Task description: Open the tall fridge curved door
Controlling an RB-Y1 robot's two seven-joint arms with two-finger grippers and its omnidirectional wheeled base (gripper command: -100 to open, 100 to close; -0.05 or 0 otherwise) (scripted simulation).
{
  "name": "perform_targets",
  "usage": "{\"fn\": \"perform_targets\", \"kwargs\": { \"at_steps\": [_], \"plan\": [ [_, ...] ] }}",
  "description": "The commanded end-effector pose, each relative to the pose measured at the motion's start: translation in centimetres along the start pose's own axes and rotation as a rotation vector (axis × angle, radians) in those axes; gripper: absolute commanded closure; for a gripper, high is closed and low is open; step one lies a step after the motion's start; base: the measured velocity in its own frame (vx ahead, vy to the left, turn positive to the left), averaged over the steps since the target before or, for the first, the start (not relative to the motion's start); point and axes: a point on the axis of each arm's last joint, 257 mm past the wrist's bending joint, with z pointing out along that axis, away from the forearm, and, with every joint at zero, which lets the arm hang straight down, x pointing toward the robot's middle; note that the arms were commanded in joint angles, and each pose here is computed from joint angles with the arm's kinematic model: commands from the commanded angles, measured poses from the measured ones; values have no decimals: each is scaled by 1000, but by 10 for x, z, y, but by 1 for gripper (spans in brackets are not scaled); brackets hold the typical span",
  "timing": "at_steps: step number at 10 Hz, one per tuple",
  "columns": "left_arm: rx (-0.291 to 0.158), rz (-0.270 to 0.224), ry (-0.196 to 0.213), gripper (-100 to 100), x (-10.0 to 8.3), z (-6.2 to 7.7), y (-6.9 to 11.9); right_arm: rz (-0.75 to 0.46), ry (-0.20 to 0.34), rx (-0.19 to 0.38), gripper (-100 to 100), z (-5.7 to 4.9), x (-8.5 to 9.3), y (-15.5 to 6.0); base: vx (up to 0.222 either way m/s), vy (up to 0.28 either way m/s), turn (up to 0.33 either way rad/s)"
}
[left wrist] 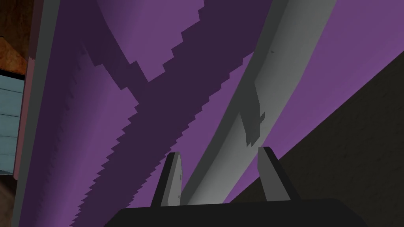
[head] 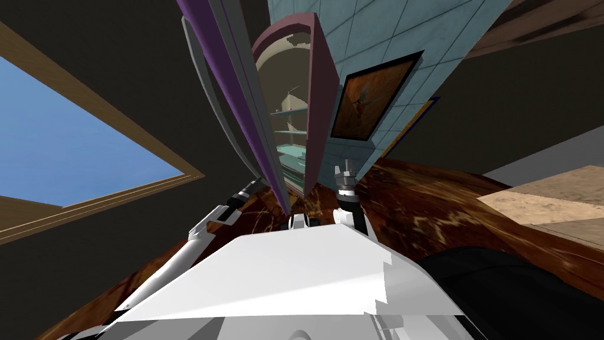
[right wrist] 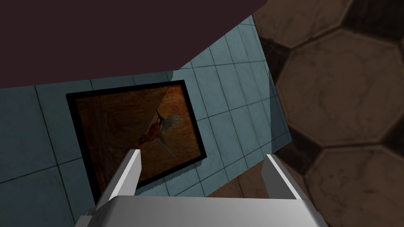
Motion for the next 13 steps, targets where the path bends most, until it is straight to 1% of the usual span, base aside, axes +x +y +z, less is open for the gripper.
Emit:
{"fn": "perform_targets", "kwargs": {
  "at_steps": [1,2,3,4,5,6,8,9,10,11,12,13],
  "plan": [
    [14,-1,8,100,1,1,-5,0,0,0,0,0,0,0,-58,120,9],
    [42,1,25,100,6,-1,-15,0,0,0,0,0,0,0,-2,206,-25],
    [68,0,44,100,11,-4,-24,0,0,0,0,0,0,0,-4,390,-66],
    [68,0,44,100,11,-4,-24,0,0,0,0,0,0,0,-37,311,-42],
    [94,-2,62,100,17,-8,-33,0,0,0,0,0,0,0,-38,327,-38],
    [94,-2,62,100,17,-8,-33,0,0,0,0,0,0,0,-3,270,-18],
    [146,-8,100,100,30,-15,-50,0,0,0,0,0,0,0,40,299,-42],
    [146,-8,100,100,30,-15,-50,0,0,0,0,0,0,0,-12,306,-35],
    [171,-12,120,100,36,-19,-59,0,0,0,0,0,0,0,-31,312,-43],
    [171,-12,120,100,36,-19,-59,0,0,0,0,0,0,0,13,257,-25],
    [197,-17,139,100,42,-24,-68,0,0,0,0,0,0,0,14,281,-49],
    [197,-17,139,100,42,-24,-68,0,0,0,0,0,0,0,1,232,-26]
  ]
}}
